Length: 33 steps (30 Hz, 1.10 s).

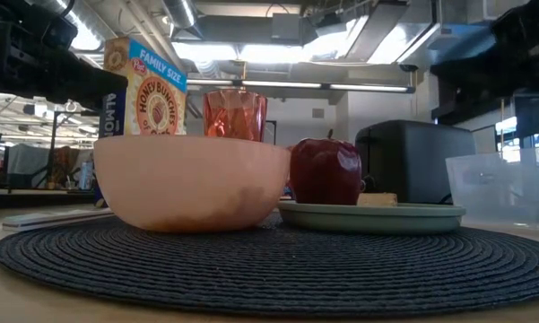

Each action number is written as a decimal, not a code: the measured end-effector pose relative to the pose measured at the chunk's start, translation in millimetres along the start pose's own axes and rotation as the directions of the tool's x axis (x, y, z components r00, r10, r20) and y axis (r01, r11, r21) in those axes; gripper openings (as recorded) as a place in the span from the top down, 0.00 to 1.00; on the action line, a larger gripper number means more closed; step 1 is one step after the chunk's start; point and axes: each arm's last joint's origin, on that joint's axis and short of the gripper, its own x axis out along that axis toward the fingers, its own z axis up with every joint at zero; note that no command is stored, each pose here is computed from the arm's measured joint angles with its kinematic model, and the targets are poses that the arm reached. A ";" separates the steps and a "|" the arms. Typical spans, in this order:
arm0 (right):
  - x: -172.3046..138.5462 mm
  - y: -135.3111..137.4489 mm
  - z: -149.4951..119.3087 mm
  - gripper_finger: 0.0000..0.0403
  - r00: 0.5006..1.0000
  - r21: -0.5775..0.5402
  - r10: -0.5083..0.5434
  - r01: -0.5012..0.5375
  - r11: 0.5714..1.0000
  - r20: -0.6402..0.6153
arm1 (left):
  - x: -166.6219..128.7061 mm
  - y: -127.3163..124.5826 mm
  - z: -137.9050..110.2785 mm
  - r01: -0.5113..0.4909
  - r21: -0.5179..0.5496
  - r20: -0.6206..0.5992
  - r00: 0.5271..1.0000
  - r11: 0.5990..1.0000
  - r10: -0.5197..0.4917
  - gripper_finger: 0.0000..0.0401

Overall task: Arrange a breakfast setting
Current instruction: Return to Home Position

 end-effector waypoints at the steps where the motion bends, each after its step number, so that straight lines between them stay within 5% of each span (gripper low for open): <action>1: -1.8 0.1 2.3 1.00 1.000 -0.007 0.009 -0.009 1.000 0.026 | 0.0 0.0 0.0 0.000 0.000 0.000 1.000 1.000 0.000 1.00; 21: -9.2 0.9 3.0 1.00 0.998 0.007 0.048 -0.049 0.999 0.045 | 0.0 0.0 0.1 0.000 0.001 0.001 1.000 1.000 0.000 1.00; 33: -9.2 1.4 -8.0 1.00 0.996 0.012 0.055 -0.054 0.998 -0.069 | 0.0 0.0 0.1 0.000 0.001 0.001 1.000 1.000 0.000 1.00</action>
